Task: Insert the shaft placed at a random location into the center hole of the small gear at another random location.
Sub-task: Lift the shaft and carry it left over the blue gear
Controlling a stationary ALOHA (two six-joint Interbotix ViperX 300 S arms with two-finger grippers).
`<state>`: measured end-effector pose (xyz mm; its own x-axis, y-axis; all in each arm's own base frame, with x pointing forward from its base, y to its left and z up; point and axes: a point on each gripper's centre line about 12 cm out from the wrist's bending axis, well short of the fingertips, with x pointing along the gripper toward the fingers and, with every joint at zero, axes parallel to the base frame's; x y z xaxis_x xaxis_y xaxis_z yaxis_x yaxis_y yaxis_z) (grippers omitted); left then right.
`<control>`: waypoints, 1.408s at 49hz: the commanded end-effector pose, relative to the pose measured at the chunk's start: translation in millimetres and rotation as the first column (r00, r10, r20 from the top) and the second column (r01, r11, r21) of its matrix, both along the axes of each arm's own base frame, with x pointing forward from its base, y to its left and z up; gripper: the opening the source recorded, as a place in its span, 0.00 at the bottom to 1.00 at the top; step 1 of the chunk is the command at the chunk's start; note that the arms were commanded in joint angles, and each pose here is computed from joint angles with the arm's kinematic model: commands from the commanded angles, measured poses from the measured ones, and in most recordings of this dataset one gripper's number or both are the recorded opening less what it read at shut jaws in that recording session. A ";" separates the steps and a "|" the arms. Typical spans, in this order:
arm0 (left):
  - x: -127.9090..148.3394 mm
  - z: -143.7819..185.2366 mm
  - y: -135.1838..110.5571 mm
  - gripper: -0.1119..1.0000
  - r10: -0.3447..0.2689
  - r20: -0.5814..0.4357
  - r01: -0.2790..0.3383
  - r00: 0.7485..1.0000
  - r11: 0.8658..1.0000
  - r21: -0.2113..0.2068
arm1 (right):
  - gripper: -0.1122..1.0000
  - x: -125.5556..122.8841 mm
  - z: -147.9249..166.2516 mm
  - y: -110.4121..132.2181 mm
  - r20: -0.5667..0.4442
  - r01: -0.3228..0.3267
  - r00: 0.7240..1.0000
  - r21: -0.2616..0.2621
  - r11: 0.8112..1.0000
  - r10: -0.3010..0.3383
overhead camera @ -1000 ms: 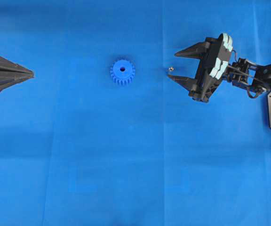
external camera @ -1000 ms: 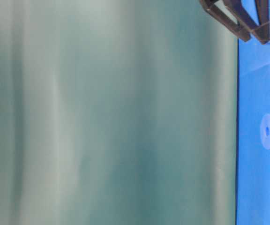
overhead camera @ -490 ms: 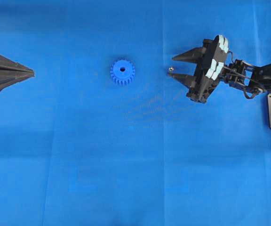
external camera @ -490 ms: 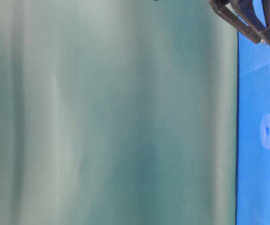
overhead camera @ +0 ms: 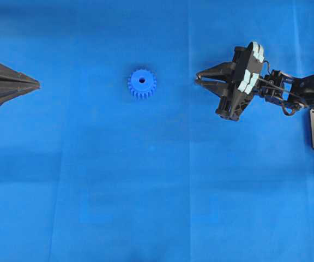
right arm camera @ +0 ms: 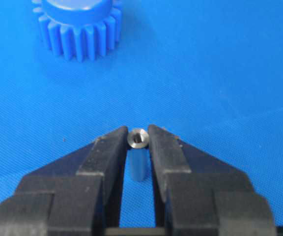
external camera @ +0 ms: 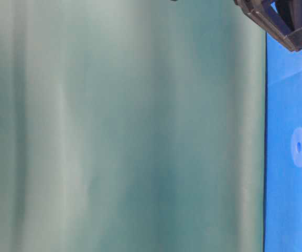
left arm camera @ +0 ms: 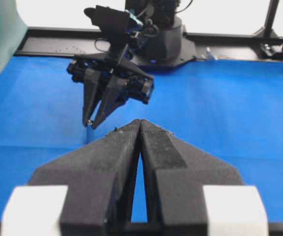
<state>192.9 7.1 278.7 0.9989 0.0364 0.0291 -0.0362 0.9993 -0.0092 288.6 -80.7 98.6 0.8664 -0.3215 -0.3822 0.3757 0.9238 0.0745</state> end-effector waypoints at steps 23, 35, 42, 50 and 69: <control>1.6 2.5 0.7 0.10 0.003 -0.001 -0.003 1.000 1.000 -0.002 | 0.14 10.7 57.9 0.6 0.054 -0.023 0.998 0.007 1.000 0.023; 1.9 1.3 0.7 0.10 0.003 -0.011 -0.003 1.000 1.000 -0.002 | 0.14 20.1 60.7 -1.0 0.064 -0.024 0.998 0.005 1.000 0.024; 1.7 -0.3 0.4 0.10 0.002 -0.017 -0.002 1.000 1.000 -0.002 | 0.14 40.9 64.4 -5.2 0.079 -0.026 0.997 0.002 1.000 0.026; 1.4 -0.4 0.6 0.10 0.003 -0.018 -0.003 1.000 1.000 -0.001 | 0.14 69.0 69.2 -10.5 0.091 -0.033 0.995 -0.003 0.999 0.033; 1.3 -2.0 0.3 0.10 0.002 -0.024 -0.002 1.000 1.000 -0.002 | 0.14 119.8 78.6 -8.6 0.107 -0.076 0.991 -0.013 0.997 0.077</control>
